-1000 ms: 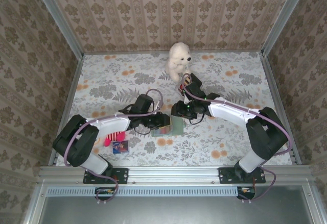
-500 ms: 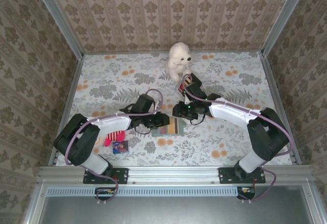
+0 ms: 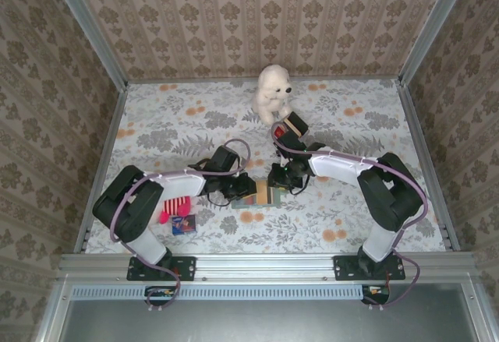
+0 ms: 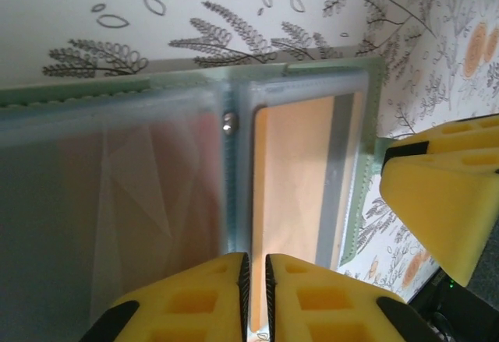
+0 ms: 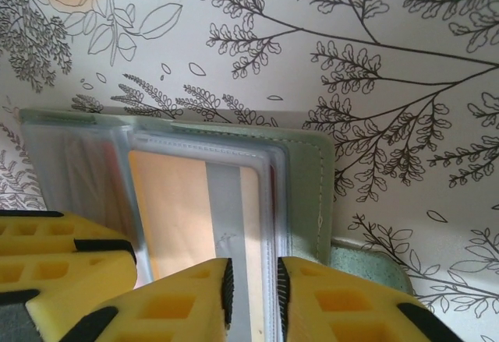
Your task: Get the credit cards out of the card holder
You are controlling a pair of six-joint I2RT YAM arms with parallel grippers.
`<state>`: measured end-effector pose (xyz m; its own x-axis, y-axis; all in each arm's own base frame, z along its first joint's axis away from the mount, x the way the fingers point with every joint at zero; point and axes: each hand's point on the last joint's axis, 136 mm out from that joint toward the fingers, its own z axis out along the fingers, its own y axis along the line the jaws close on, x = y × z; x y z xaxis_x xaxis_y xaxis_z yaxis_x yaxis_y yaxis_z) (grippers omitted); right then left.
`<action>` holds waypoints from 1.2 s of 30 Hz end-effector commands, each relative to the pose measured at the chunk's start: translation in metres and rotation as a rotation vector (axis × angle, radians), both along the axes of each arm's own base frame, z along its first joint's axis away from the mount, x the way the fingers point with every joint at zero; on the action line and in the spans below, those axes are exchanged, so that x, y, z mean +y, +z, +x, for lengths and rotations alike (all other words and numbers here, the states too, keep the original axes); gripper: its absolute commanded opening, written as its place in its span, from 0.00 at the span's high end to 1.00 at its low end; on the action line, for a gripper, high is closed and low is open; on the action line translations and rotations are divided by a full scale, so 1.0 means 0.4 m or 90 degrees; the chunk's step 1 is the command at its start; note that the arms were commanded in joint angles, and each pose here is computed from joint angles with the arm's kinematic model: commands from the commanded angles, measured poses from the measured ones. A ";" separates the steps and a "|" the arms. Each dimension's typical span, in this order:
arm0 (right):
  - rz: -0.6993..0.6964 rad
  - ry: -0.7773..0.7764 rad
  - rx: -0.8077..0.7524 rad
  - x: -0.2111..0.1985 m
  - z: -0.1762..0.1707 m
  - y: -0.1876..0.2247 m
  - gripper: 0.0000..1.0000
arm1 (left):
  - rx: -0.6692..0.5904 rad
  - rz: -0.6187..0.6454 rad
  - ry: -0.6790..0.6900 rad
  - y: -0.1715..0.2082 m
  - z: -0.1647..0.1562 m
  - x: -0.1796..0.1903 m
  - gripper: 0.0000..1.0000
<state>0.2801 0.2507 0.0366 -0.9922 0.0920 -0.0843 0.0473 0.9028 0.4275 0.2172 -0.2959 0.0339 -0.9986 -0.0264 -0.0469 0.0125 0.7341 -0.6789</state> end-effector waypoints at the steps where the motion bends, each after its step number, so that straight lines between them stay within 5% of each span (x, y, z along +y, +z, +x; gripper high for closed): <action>1: -0.013 0.012 0.009 0.005 0.000 -0.009 0.79 | 0.007 -0.007 0.016 0.005 0.019 -0.008 0.84; 36: -0.007 0.033 0.050 0.029 -0.012 -0.065 0.81 | 0.028 -0.063 0.030 -0.011 0.020 -0.008 0.86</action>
